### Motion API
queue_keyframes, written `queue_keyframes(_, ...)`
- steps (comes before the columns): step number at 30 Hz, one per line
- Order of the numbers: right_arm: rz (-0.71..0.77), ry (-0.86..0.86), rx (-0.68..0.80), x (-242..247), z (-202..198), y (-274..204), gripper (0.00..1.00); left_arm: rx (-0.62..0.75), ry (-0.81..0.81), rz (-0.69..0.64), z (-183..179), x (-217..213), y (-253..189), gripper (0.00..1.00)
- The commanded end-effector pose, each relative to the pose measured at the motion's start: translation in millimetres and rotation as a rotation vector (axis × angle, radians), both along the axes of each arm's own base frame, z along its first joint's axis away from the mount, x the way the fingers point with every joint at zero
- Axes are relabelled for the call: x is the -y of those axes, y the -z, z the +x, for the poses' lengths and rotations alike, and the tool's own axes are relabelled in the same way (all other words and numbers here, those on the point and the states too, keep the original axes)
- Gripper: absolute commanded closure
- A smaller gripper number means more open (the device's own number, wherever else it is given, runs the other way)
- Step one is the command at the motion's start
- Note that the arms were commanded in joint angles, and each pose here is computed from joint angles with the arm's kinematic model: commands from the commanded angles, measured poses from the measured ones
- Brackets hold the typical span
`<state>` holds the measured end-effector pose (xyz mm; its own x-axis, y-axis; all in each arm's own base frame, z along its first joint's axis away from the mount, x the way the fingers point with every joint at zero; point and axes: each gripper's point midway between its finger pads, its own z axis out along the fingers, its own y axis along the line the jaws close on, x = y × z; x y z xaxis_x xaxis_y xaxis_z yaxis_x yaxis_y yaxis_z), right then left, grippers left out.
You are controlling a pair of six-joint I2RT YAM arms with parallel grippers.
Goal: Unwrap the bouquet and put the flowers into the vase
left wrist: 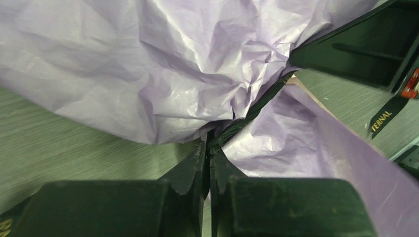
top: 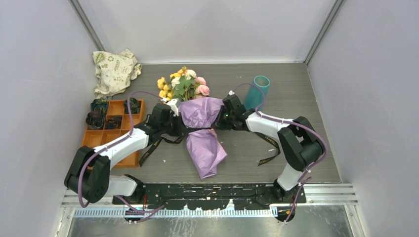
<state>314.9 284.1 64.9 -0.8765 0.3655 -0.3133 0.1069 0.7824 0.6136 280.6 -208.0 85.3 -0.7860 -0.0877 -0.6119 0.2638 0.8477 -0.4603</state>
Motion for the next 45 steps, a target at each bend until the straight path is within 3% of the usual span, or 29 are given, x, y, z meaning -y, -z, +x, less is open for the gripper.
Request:
queue_keyframes(1,-0.249,0.149,-0.033,74.2,14.5,31.6,0.81,-0.008,-0.065,0.079,-0.2,-31.7,-14.4,0.9)
queue_keyframes(5,-0.246,0.137,-0.008,73.5,17.0,18.1,0.64,0.024,-0.038,0.039,-3.2,-26.6,-35.4,0.75)
queue_keyframes(7,-0.238,0.133,0.009,72.6,17.7,8.9,0.57,0.021,-0.006,0.018,-4.9,-20.7,-38.9,0.72)
queue_keyframes(17,-0.121,0.09,0.121,61.7,12.4,-60.3,0.48,-0.04,0.162,-0.118,-2.1,23.8,-35.2,0.68)
queue_keyframes(29,-0.118,0.067,0.125,65.9,-0.2,-65.4,0.47,-0.069,0.217,-0.172,24.5,59.1,-26.2,0.61)
queue_keyframes(45,-0.133,0.054,0.129,73.2,-11.4,-67.4,0.46,-0.145,0.293,-0.104,17.1,86.1,9.3,0.6)
